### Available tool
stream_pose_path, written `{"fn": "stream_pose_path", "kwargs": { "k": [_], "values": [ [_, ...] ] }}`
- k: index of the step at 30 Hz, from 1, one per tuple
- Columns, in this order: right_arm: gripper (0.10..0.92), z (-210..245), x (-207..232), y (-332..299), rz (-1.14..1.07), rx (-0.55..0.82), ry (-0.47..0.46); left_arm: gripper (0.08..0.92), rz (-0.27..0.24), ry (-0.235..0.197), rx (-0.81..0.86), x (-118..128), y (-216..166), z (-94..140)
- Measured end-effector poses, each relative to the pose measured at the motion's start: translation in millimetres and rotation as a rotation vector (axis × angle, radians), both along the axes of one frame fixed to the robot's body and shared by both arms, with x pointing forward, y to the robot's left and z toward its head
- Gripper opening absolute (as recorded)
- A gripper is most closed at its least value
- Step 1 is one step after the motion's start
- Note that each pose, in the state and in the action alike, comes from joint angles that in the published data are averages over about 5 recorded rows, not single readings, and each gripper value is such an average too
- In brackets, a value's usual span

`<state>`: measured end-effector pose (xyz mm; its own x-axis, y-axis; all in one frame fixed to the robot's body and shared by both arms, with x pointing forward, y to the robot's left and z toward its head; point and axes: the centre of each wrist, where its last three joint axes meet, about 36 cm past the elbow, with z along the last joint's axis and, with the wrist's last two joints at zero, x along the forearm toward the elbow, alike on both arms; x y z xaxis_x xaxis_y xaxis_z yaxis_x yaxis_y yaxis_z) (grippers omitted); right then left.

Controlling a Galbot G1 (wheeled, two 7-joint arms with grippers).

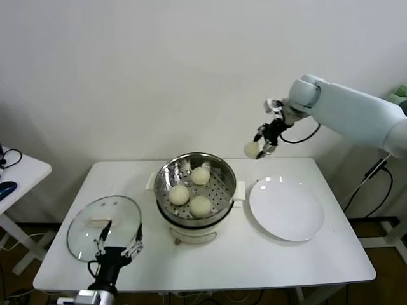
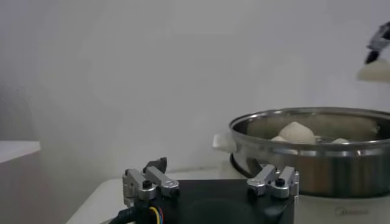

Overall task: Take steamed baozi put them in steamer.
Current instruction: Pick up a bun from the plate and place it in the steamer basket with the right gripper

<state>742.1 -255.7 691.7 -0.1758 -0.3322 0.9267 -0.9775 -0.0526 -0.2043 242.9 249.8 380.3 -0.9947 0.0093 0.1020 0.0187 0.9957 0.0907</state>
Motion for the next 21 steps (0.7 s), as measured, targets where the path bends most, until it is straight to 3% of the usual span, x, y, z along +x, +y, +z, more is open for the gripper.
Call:
{"fn": "stream_pose_path", "kwargs": {
  "k": [11,21],
  "values": [
    [0.650,-8.0,-12.8,90.4,0.043,0.028,0.092,0.823,-0.010,-0.034,0.006,3.0,-3.2,12.1],
    [0.650,-43.9,-22.4,124.0,0.050,-0.015,0.149,0.823,-0.010,-0.047,-0.005,2.8,-6.6,15.8]
  ]
}}
